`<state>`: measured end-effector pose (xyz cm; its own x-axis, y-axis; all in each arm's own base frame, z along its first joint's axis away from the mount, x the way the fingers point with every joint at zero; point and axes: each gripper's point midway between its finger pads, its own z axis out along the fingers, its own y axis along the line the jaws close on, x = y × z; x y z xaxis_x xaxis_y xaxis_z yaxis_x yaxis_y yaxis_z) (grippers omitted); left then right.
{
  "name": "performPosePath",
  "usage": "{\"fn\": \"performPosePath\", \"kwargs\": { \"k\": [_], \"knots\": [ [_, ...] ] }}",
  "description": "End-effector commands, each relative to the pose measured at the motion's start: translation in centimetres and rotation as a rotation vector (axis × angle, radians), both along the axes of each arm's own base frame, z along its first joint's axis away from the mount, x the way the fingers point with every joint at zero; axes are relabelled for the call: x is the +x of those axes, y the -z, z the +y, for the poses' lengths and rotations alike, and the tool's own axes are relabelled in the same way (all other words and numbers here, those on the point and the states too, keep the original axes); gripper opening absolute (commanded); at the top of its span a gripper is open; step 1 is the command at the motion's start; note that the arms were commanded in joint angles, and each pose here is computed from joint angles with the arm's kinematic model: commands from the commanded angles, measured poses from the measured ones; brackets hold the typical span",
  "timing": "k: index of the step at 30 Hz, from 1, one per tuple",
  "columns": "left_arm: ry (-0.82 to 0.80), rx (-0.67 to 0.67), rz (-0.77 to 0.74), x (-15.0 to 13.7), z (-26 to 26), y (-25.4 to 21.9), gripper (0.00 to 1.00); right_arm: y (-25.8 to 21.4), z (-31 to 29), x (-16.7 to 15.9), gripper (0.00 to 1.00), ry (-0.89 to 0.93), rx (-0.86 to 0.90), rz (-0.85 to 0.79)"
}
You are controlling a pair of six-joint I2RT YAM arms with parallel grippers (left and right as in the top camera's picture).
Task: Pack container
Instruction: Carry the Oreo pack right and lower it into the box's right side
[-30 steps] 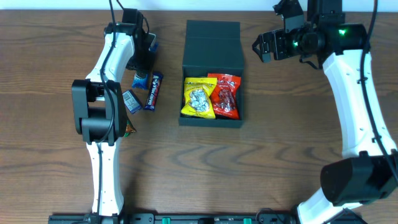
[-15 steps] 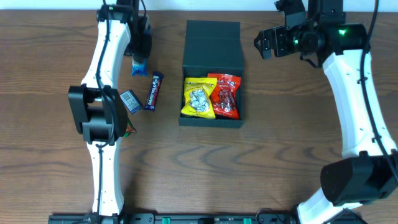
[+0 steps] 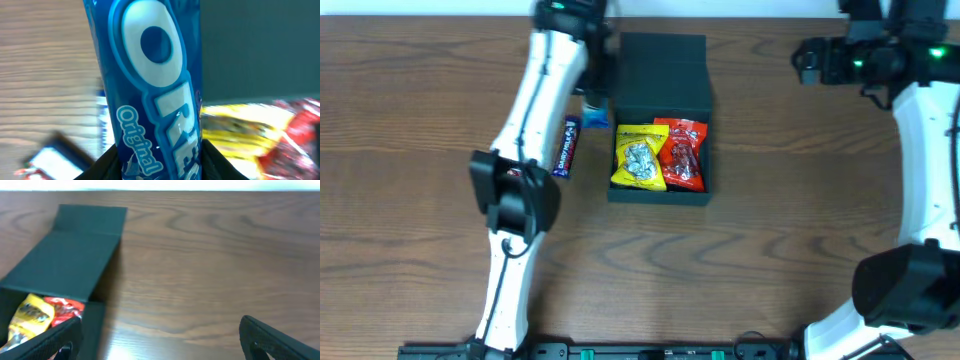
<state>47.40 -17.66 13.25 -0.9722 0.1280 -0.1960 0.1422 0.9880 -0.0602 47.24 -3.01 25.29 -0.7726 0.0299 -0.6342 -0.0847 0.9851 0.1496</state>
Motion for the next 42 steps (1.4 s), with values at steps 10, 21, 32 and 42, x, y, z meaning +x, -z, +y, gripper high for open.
{"fn": "performPosePath", "kwargs": {
  "k": [10,21,32,42],
  "knots": [
    [0.134,-0.043,0.01,-7.3,-13.4,-0.7,0.17,-1.2,-3.4,-0.6,0.99,0.086,0.004,-0.023],
    [0.027,-0.014,0.102,-10.7,-14.7,0.9,0.1,-1.1,-3.6,-0.7,0.99,0.088,0.013,-0.021],
    [0.045,-0.005,0.127,-12.1,-16.3,3.1,0.09,-1.2,-3.4,-0.7,0.99,0.079,0.025,-0.023],
    [0.044,-0.005,0.126,-11.8,-16.5,4.8,0.09,-1.2,-3.4,-0.8,0.99,0.079,0.025,-0.02]
  ]
}}
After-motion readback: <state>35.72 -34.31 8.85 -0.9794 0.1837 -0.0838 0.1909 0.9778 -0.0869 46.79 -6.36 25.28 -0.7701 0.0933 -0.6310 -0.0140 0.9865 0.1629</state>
